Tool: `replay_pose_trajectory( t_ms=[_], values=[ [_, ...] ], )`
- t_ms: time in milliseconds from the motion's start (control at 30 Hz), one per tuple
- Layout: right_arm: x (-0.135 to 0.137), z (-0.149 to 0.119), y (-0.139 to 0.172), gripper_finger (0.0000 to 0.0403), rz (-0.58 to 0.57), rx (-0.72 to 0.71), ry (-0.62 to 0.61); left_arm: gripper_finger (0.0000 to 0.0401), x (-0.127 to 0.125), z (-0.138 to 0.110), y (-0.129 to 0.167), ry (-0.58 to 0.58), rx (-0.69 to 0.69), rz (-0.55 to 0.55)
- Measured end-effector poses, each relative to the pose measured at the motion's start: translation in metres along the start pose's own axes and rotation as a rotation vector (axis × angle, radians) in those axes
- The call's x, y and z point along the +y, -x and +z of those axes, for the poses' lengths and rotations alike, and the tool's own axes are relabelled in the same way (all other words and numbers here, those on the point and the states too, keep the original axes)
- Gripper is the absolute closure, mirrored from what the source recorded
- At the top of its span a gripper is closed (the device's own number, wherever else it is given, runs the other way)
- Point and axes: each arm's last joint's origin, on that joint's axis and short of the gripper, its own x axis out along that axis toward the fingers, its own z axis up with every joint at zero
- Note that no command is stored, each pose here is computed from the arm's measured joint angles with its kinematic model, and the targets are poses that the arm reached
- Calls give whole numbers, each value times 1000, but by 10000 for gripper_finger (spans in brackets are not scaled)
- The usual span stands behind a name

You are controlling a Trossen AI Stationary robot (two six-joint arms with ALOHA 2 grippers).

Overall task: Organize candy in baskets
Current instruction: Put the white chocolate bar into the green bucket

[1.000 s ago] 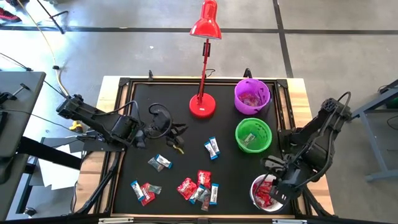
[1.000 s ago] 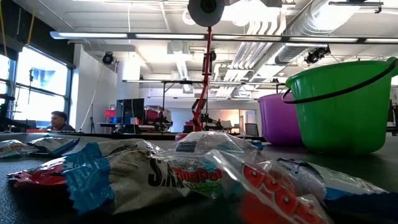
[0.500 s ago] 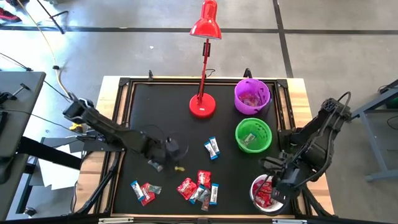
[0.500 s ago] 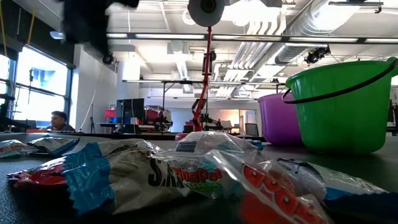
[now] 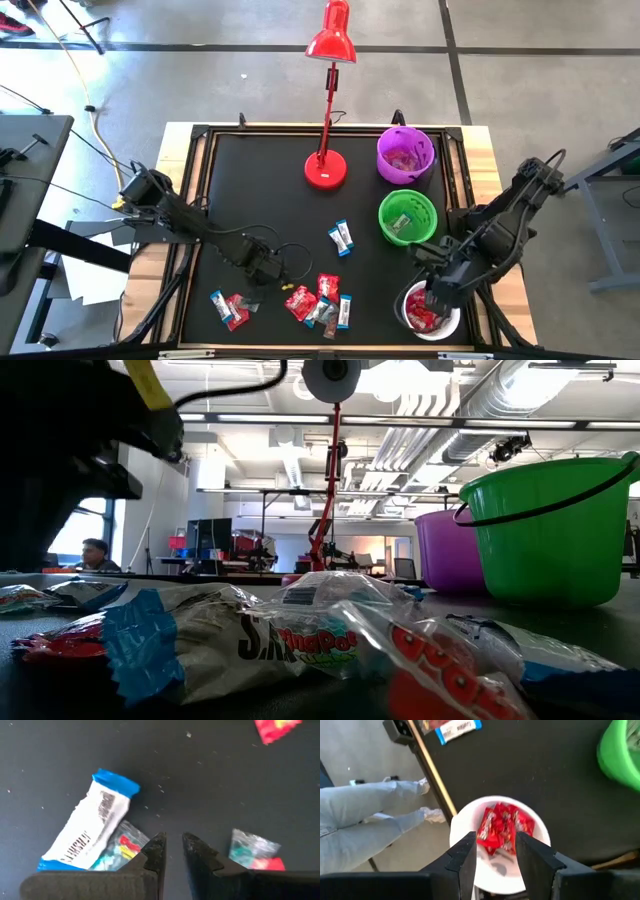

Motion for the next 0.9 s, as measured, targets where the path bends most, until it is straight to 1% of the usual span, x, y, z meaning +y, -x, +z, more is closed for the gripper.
replay_pose_trajectory(
  t_ms=[233, 533, 633, 800, 900],
  values=[
    [-6, 16, -1, 274, -17, -39, -6, 353, 7, 4, -6, 46, 33, 20],
    [-13, 33, -1, 274, -42, -82, 7, 353, 7, 4, -6, 46, 35, 21],
    [-17, 40, -1, 274, -49, -89, 6, 353, 7, 4, -6, 32, 36, 21],
    [-22, 50, -1, 274, -60, -101, 12, 353, 8, 4, -6, -26, 40, 22],
    [-25, 54, -1, 274, -65, -107, -3, 353, 11, 5, -6, -27, 36, 27]
  ],
)
